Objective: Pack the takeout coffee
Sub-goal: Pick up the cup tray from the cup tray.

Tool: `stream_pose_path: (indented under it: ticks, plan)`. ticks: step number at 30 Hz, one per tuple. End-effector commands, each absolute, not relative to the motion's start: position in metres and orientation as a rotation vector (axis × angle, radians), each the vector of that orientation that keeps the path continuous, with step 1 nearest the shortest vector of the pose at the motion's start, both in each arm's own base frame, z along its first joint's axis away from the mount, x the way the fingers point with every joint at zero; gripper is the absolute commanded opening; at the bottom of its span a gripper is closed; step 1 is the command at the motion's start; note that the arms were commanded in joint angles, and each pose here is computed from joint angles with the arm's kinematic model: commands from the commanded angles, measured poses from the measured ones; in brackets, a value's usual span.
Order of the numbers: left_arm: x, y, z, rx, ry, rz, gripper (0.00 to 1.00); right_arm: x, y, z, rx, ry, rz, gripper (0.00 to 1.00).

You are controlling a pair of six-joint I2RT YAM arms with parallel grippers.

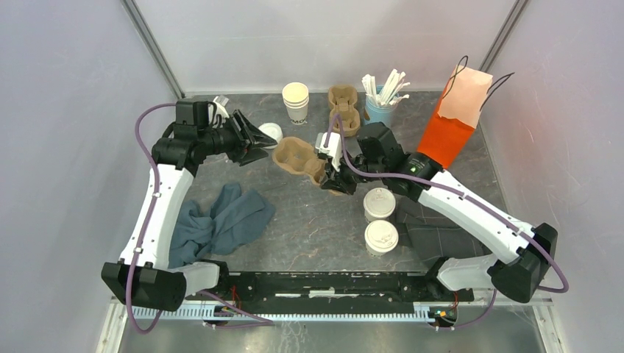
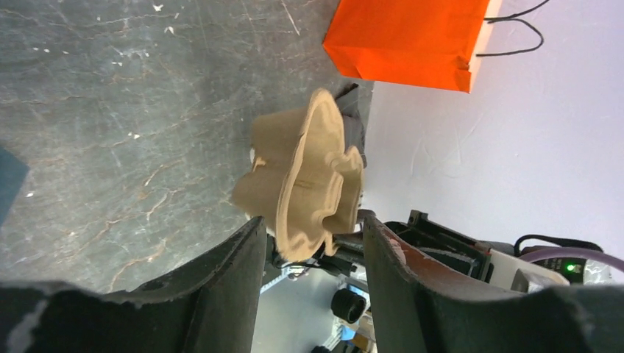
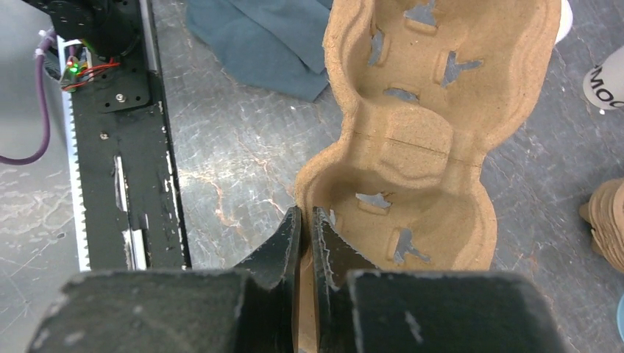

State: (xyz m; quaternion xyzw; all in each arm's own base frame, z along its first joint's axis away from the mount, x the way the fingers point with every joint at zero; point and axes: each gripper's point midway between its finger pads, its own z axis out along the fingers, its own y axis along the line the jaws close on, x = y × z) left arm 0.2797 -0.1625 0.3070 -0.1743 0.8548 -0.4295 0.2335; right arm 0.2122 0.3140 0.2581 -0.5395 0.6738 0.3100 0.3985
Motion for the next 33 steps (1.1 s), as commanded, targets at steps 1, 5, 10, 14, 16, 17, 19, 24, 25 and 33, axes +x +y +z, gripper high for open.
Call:
stream_pose_path:
  ticks: [1,5,10,14,16,17,19,24,25,33]
  plan:
    - [0.283,-0.173,0.334,-0.455,2.237,-1.323,0.57,0.197,0.317,0.278,-1.386,1.607,0.826,0.1]
    - [0.283,-0.171,0.33,-0.465,2.245,-1.309,0.57,0.192,0.315,0.282,-1.396,1.59,0.824,0.1]
    - [0.283,-0.172,0.327,-0.479,2.261,-1.312,0.61,0.187,0.314,0.282,-1.409,1.58,0.832,0.1]
    - [0.283,-0.175,0.326,-0.473,2.272,-1.342,0.64,0.182,0.317,0.284,-1.426,1.561,0.852,0.1]
    - [0.282,-0.177,0.326,-0.461,2.278,-1.361,0.6,0.18,0.318,0.283,-1.437,1.554,0.859,0.1]
    - [0.282,-0.177,0.325,-0.457,2.281,-1.367,0.57,0.18,0.319,0.283,-1.44,1.553,0.86,0.1]
    - [0.28,-0.178,0.324,-0.451,2.288,-1.373,0.52,0.18,0.32,0.281,-1.448,1.551,0.862,0.1]
    - [0.276,-0.178,0.315,-0.446,2.329,-1.364,0.41,0.181,0.322,0.281,-1.456,1.545,0.86,0.1]
    - [0.276,-0.177,0.313,-0.446,2.337,-1.359,0.4,0.181,0.322,0.28,-1.457,1.547,0.858,0.1]
    - [0.275,-0.177,0.3,-0.434,2.398,-1.336,0.37,0.184,0.325,0.282,-1.457,1.544,0.852,0.1]
